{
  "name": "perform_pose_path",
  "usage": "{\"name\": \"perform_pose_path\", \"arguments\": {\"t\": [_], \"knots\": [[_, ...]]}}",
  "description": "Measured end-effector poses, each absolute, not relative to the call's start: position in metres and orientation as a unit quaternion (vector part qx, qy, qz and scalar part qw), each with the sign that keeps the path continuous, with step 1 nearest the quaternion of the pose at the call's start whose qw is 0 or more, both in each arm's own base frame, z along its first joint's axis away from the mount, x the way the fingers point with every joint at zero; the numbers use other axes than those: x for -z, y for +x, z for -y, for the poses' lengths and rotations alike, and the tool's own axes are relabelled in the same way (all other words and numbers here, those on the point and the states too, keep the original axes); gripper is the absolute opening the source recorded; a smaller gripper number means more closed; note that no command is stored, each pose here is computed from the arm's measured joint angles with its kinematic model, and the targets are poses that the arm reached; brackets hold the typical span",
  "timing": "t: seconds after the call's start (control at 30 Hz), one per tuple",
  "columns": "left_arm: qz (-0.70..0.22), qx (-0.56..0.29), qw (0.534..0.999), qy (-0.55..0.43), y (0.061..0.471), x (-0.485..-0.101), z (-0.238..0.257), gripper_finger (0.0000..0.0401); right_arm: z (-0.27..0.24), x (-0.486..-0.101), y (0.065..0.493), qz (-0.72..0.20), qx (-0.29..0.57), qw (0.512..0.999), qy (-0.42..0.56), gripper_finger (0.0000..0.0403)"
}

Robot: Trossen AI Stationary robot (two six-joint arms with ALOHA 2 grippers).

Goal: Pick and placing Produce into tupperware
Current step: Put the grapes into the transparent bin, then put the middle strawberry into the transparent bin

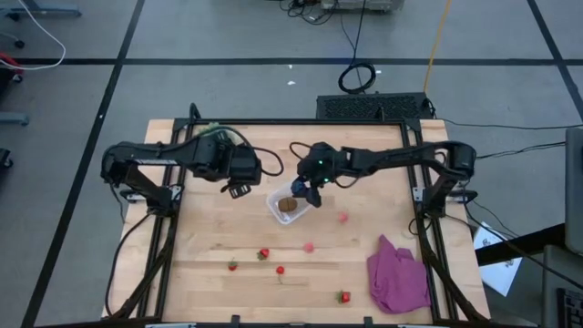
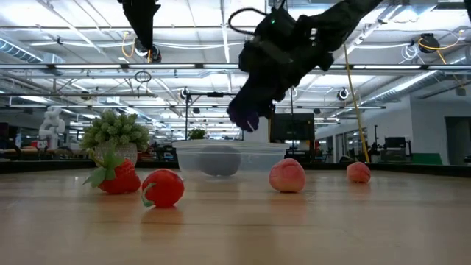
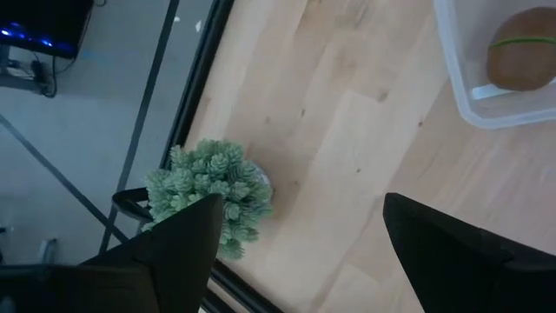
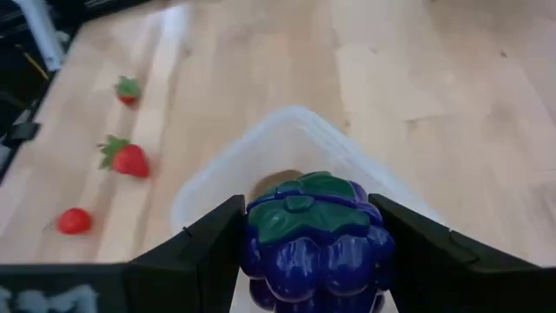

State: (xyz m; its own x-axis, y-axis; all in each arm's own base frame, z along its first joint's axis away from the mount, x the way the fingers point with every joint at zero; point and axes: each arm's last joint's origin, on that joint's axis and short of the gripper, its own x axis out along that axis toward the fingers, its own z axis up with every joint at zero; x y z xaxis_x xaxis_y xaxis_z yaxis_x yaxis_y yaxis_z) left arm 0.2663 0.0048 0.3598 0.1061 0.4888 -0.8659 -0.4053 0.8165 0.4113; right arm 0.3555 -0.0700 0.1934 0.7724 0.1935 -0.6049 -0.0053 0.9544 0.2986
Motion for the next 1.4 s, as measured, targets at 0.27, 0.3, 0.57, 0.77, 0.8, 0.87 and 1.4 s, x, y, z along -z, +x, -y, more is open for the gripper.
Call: {"name": "perform_pose_path", "arguments": {"t": [0.27, 0.3, 0.57, 0.77, 0.8, 0.87, 1.4], "knots": [[-0.602, -0.302, 0.738, 0.038, 0.266, -0.36, -0.012, 0.0319, 0.085, -0.17, 0.357, -0.365, -0.034, 0.917, 0.157, 0.022], [-0.602, -0.303, 0.738, 0.038, 0.266, -0.36, -0.013, 0.0319, 0.085, -0.169, 0.356, -0.37, -0.033, 0.915, 0.158, 0.022], [-0.602, -0.306, 0.737, 0.035, 0.266, -0.36, -0.015, 0.0319, 0.079, -0.167, 0.355, -0.384, -0.048, 0.912, 0.139, 0.022], [-0.602, -0.306, 0.737, 0.035, 0.266, -0.36, -0.015, 0.0319, 0.078, -0.167, 0.356, -0.381, -0.053, 0.914, 0.129, 0.022], [-0.601, -0.306, 0.737, 0.035, 0.266, -0.36, -0.015, 0.0319, 0.077, -0.168, 0.356, -0.379, -0.055, 0.915, 0.126, 0.0221], [-0.601, -0.307, 0.737, 0.033, 0.266, -0.36, -0.015, 0.0319, 0.077, -0.169, 0.357, -0.373, -0.056, 0.918, 0.123, 0.0228], [-0.601, -0.307, 0.737, 0.032, 0.266, -0.36, -0.015, 0.0319, 0.079, -0.187, 0.364, -0.302, -0.059, 0.946, 0.1, 0.0263]]}}
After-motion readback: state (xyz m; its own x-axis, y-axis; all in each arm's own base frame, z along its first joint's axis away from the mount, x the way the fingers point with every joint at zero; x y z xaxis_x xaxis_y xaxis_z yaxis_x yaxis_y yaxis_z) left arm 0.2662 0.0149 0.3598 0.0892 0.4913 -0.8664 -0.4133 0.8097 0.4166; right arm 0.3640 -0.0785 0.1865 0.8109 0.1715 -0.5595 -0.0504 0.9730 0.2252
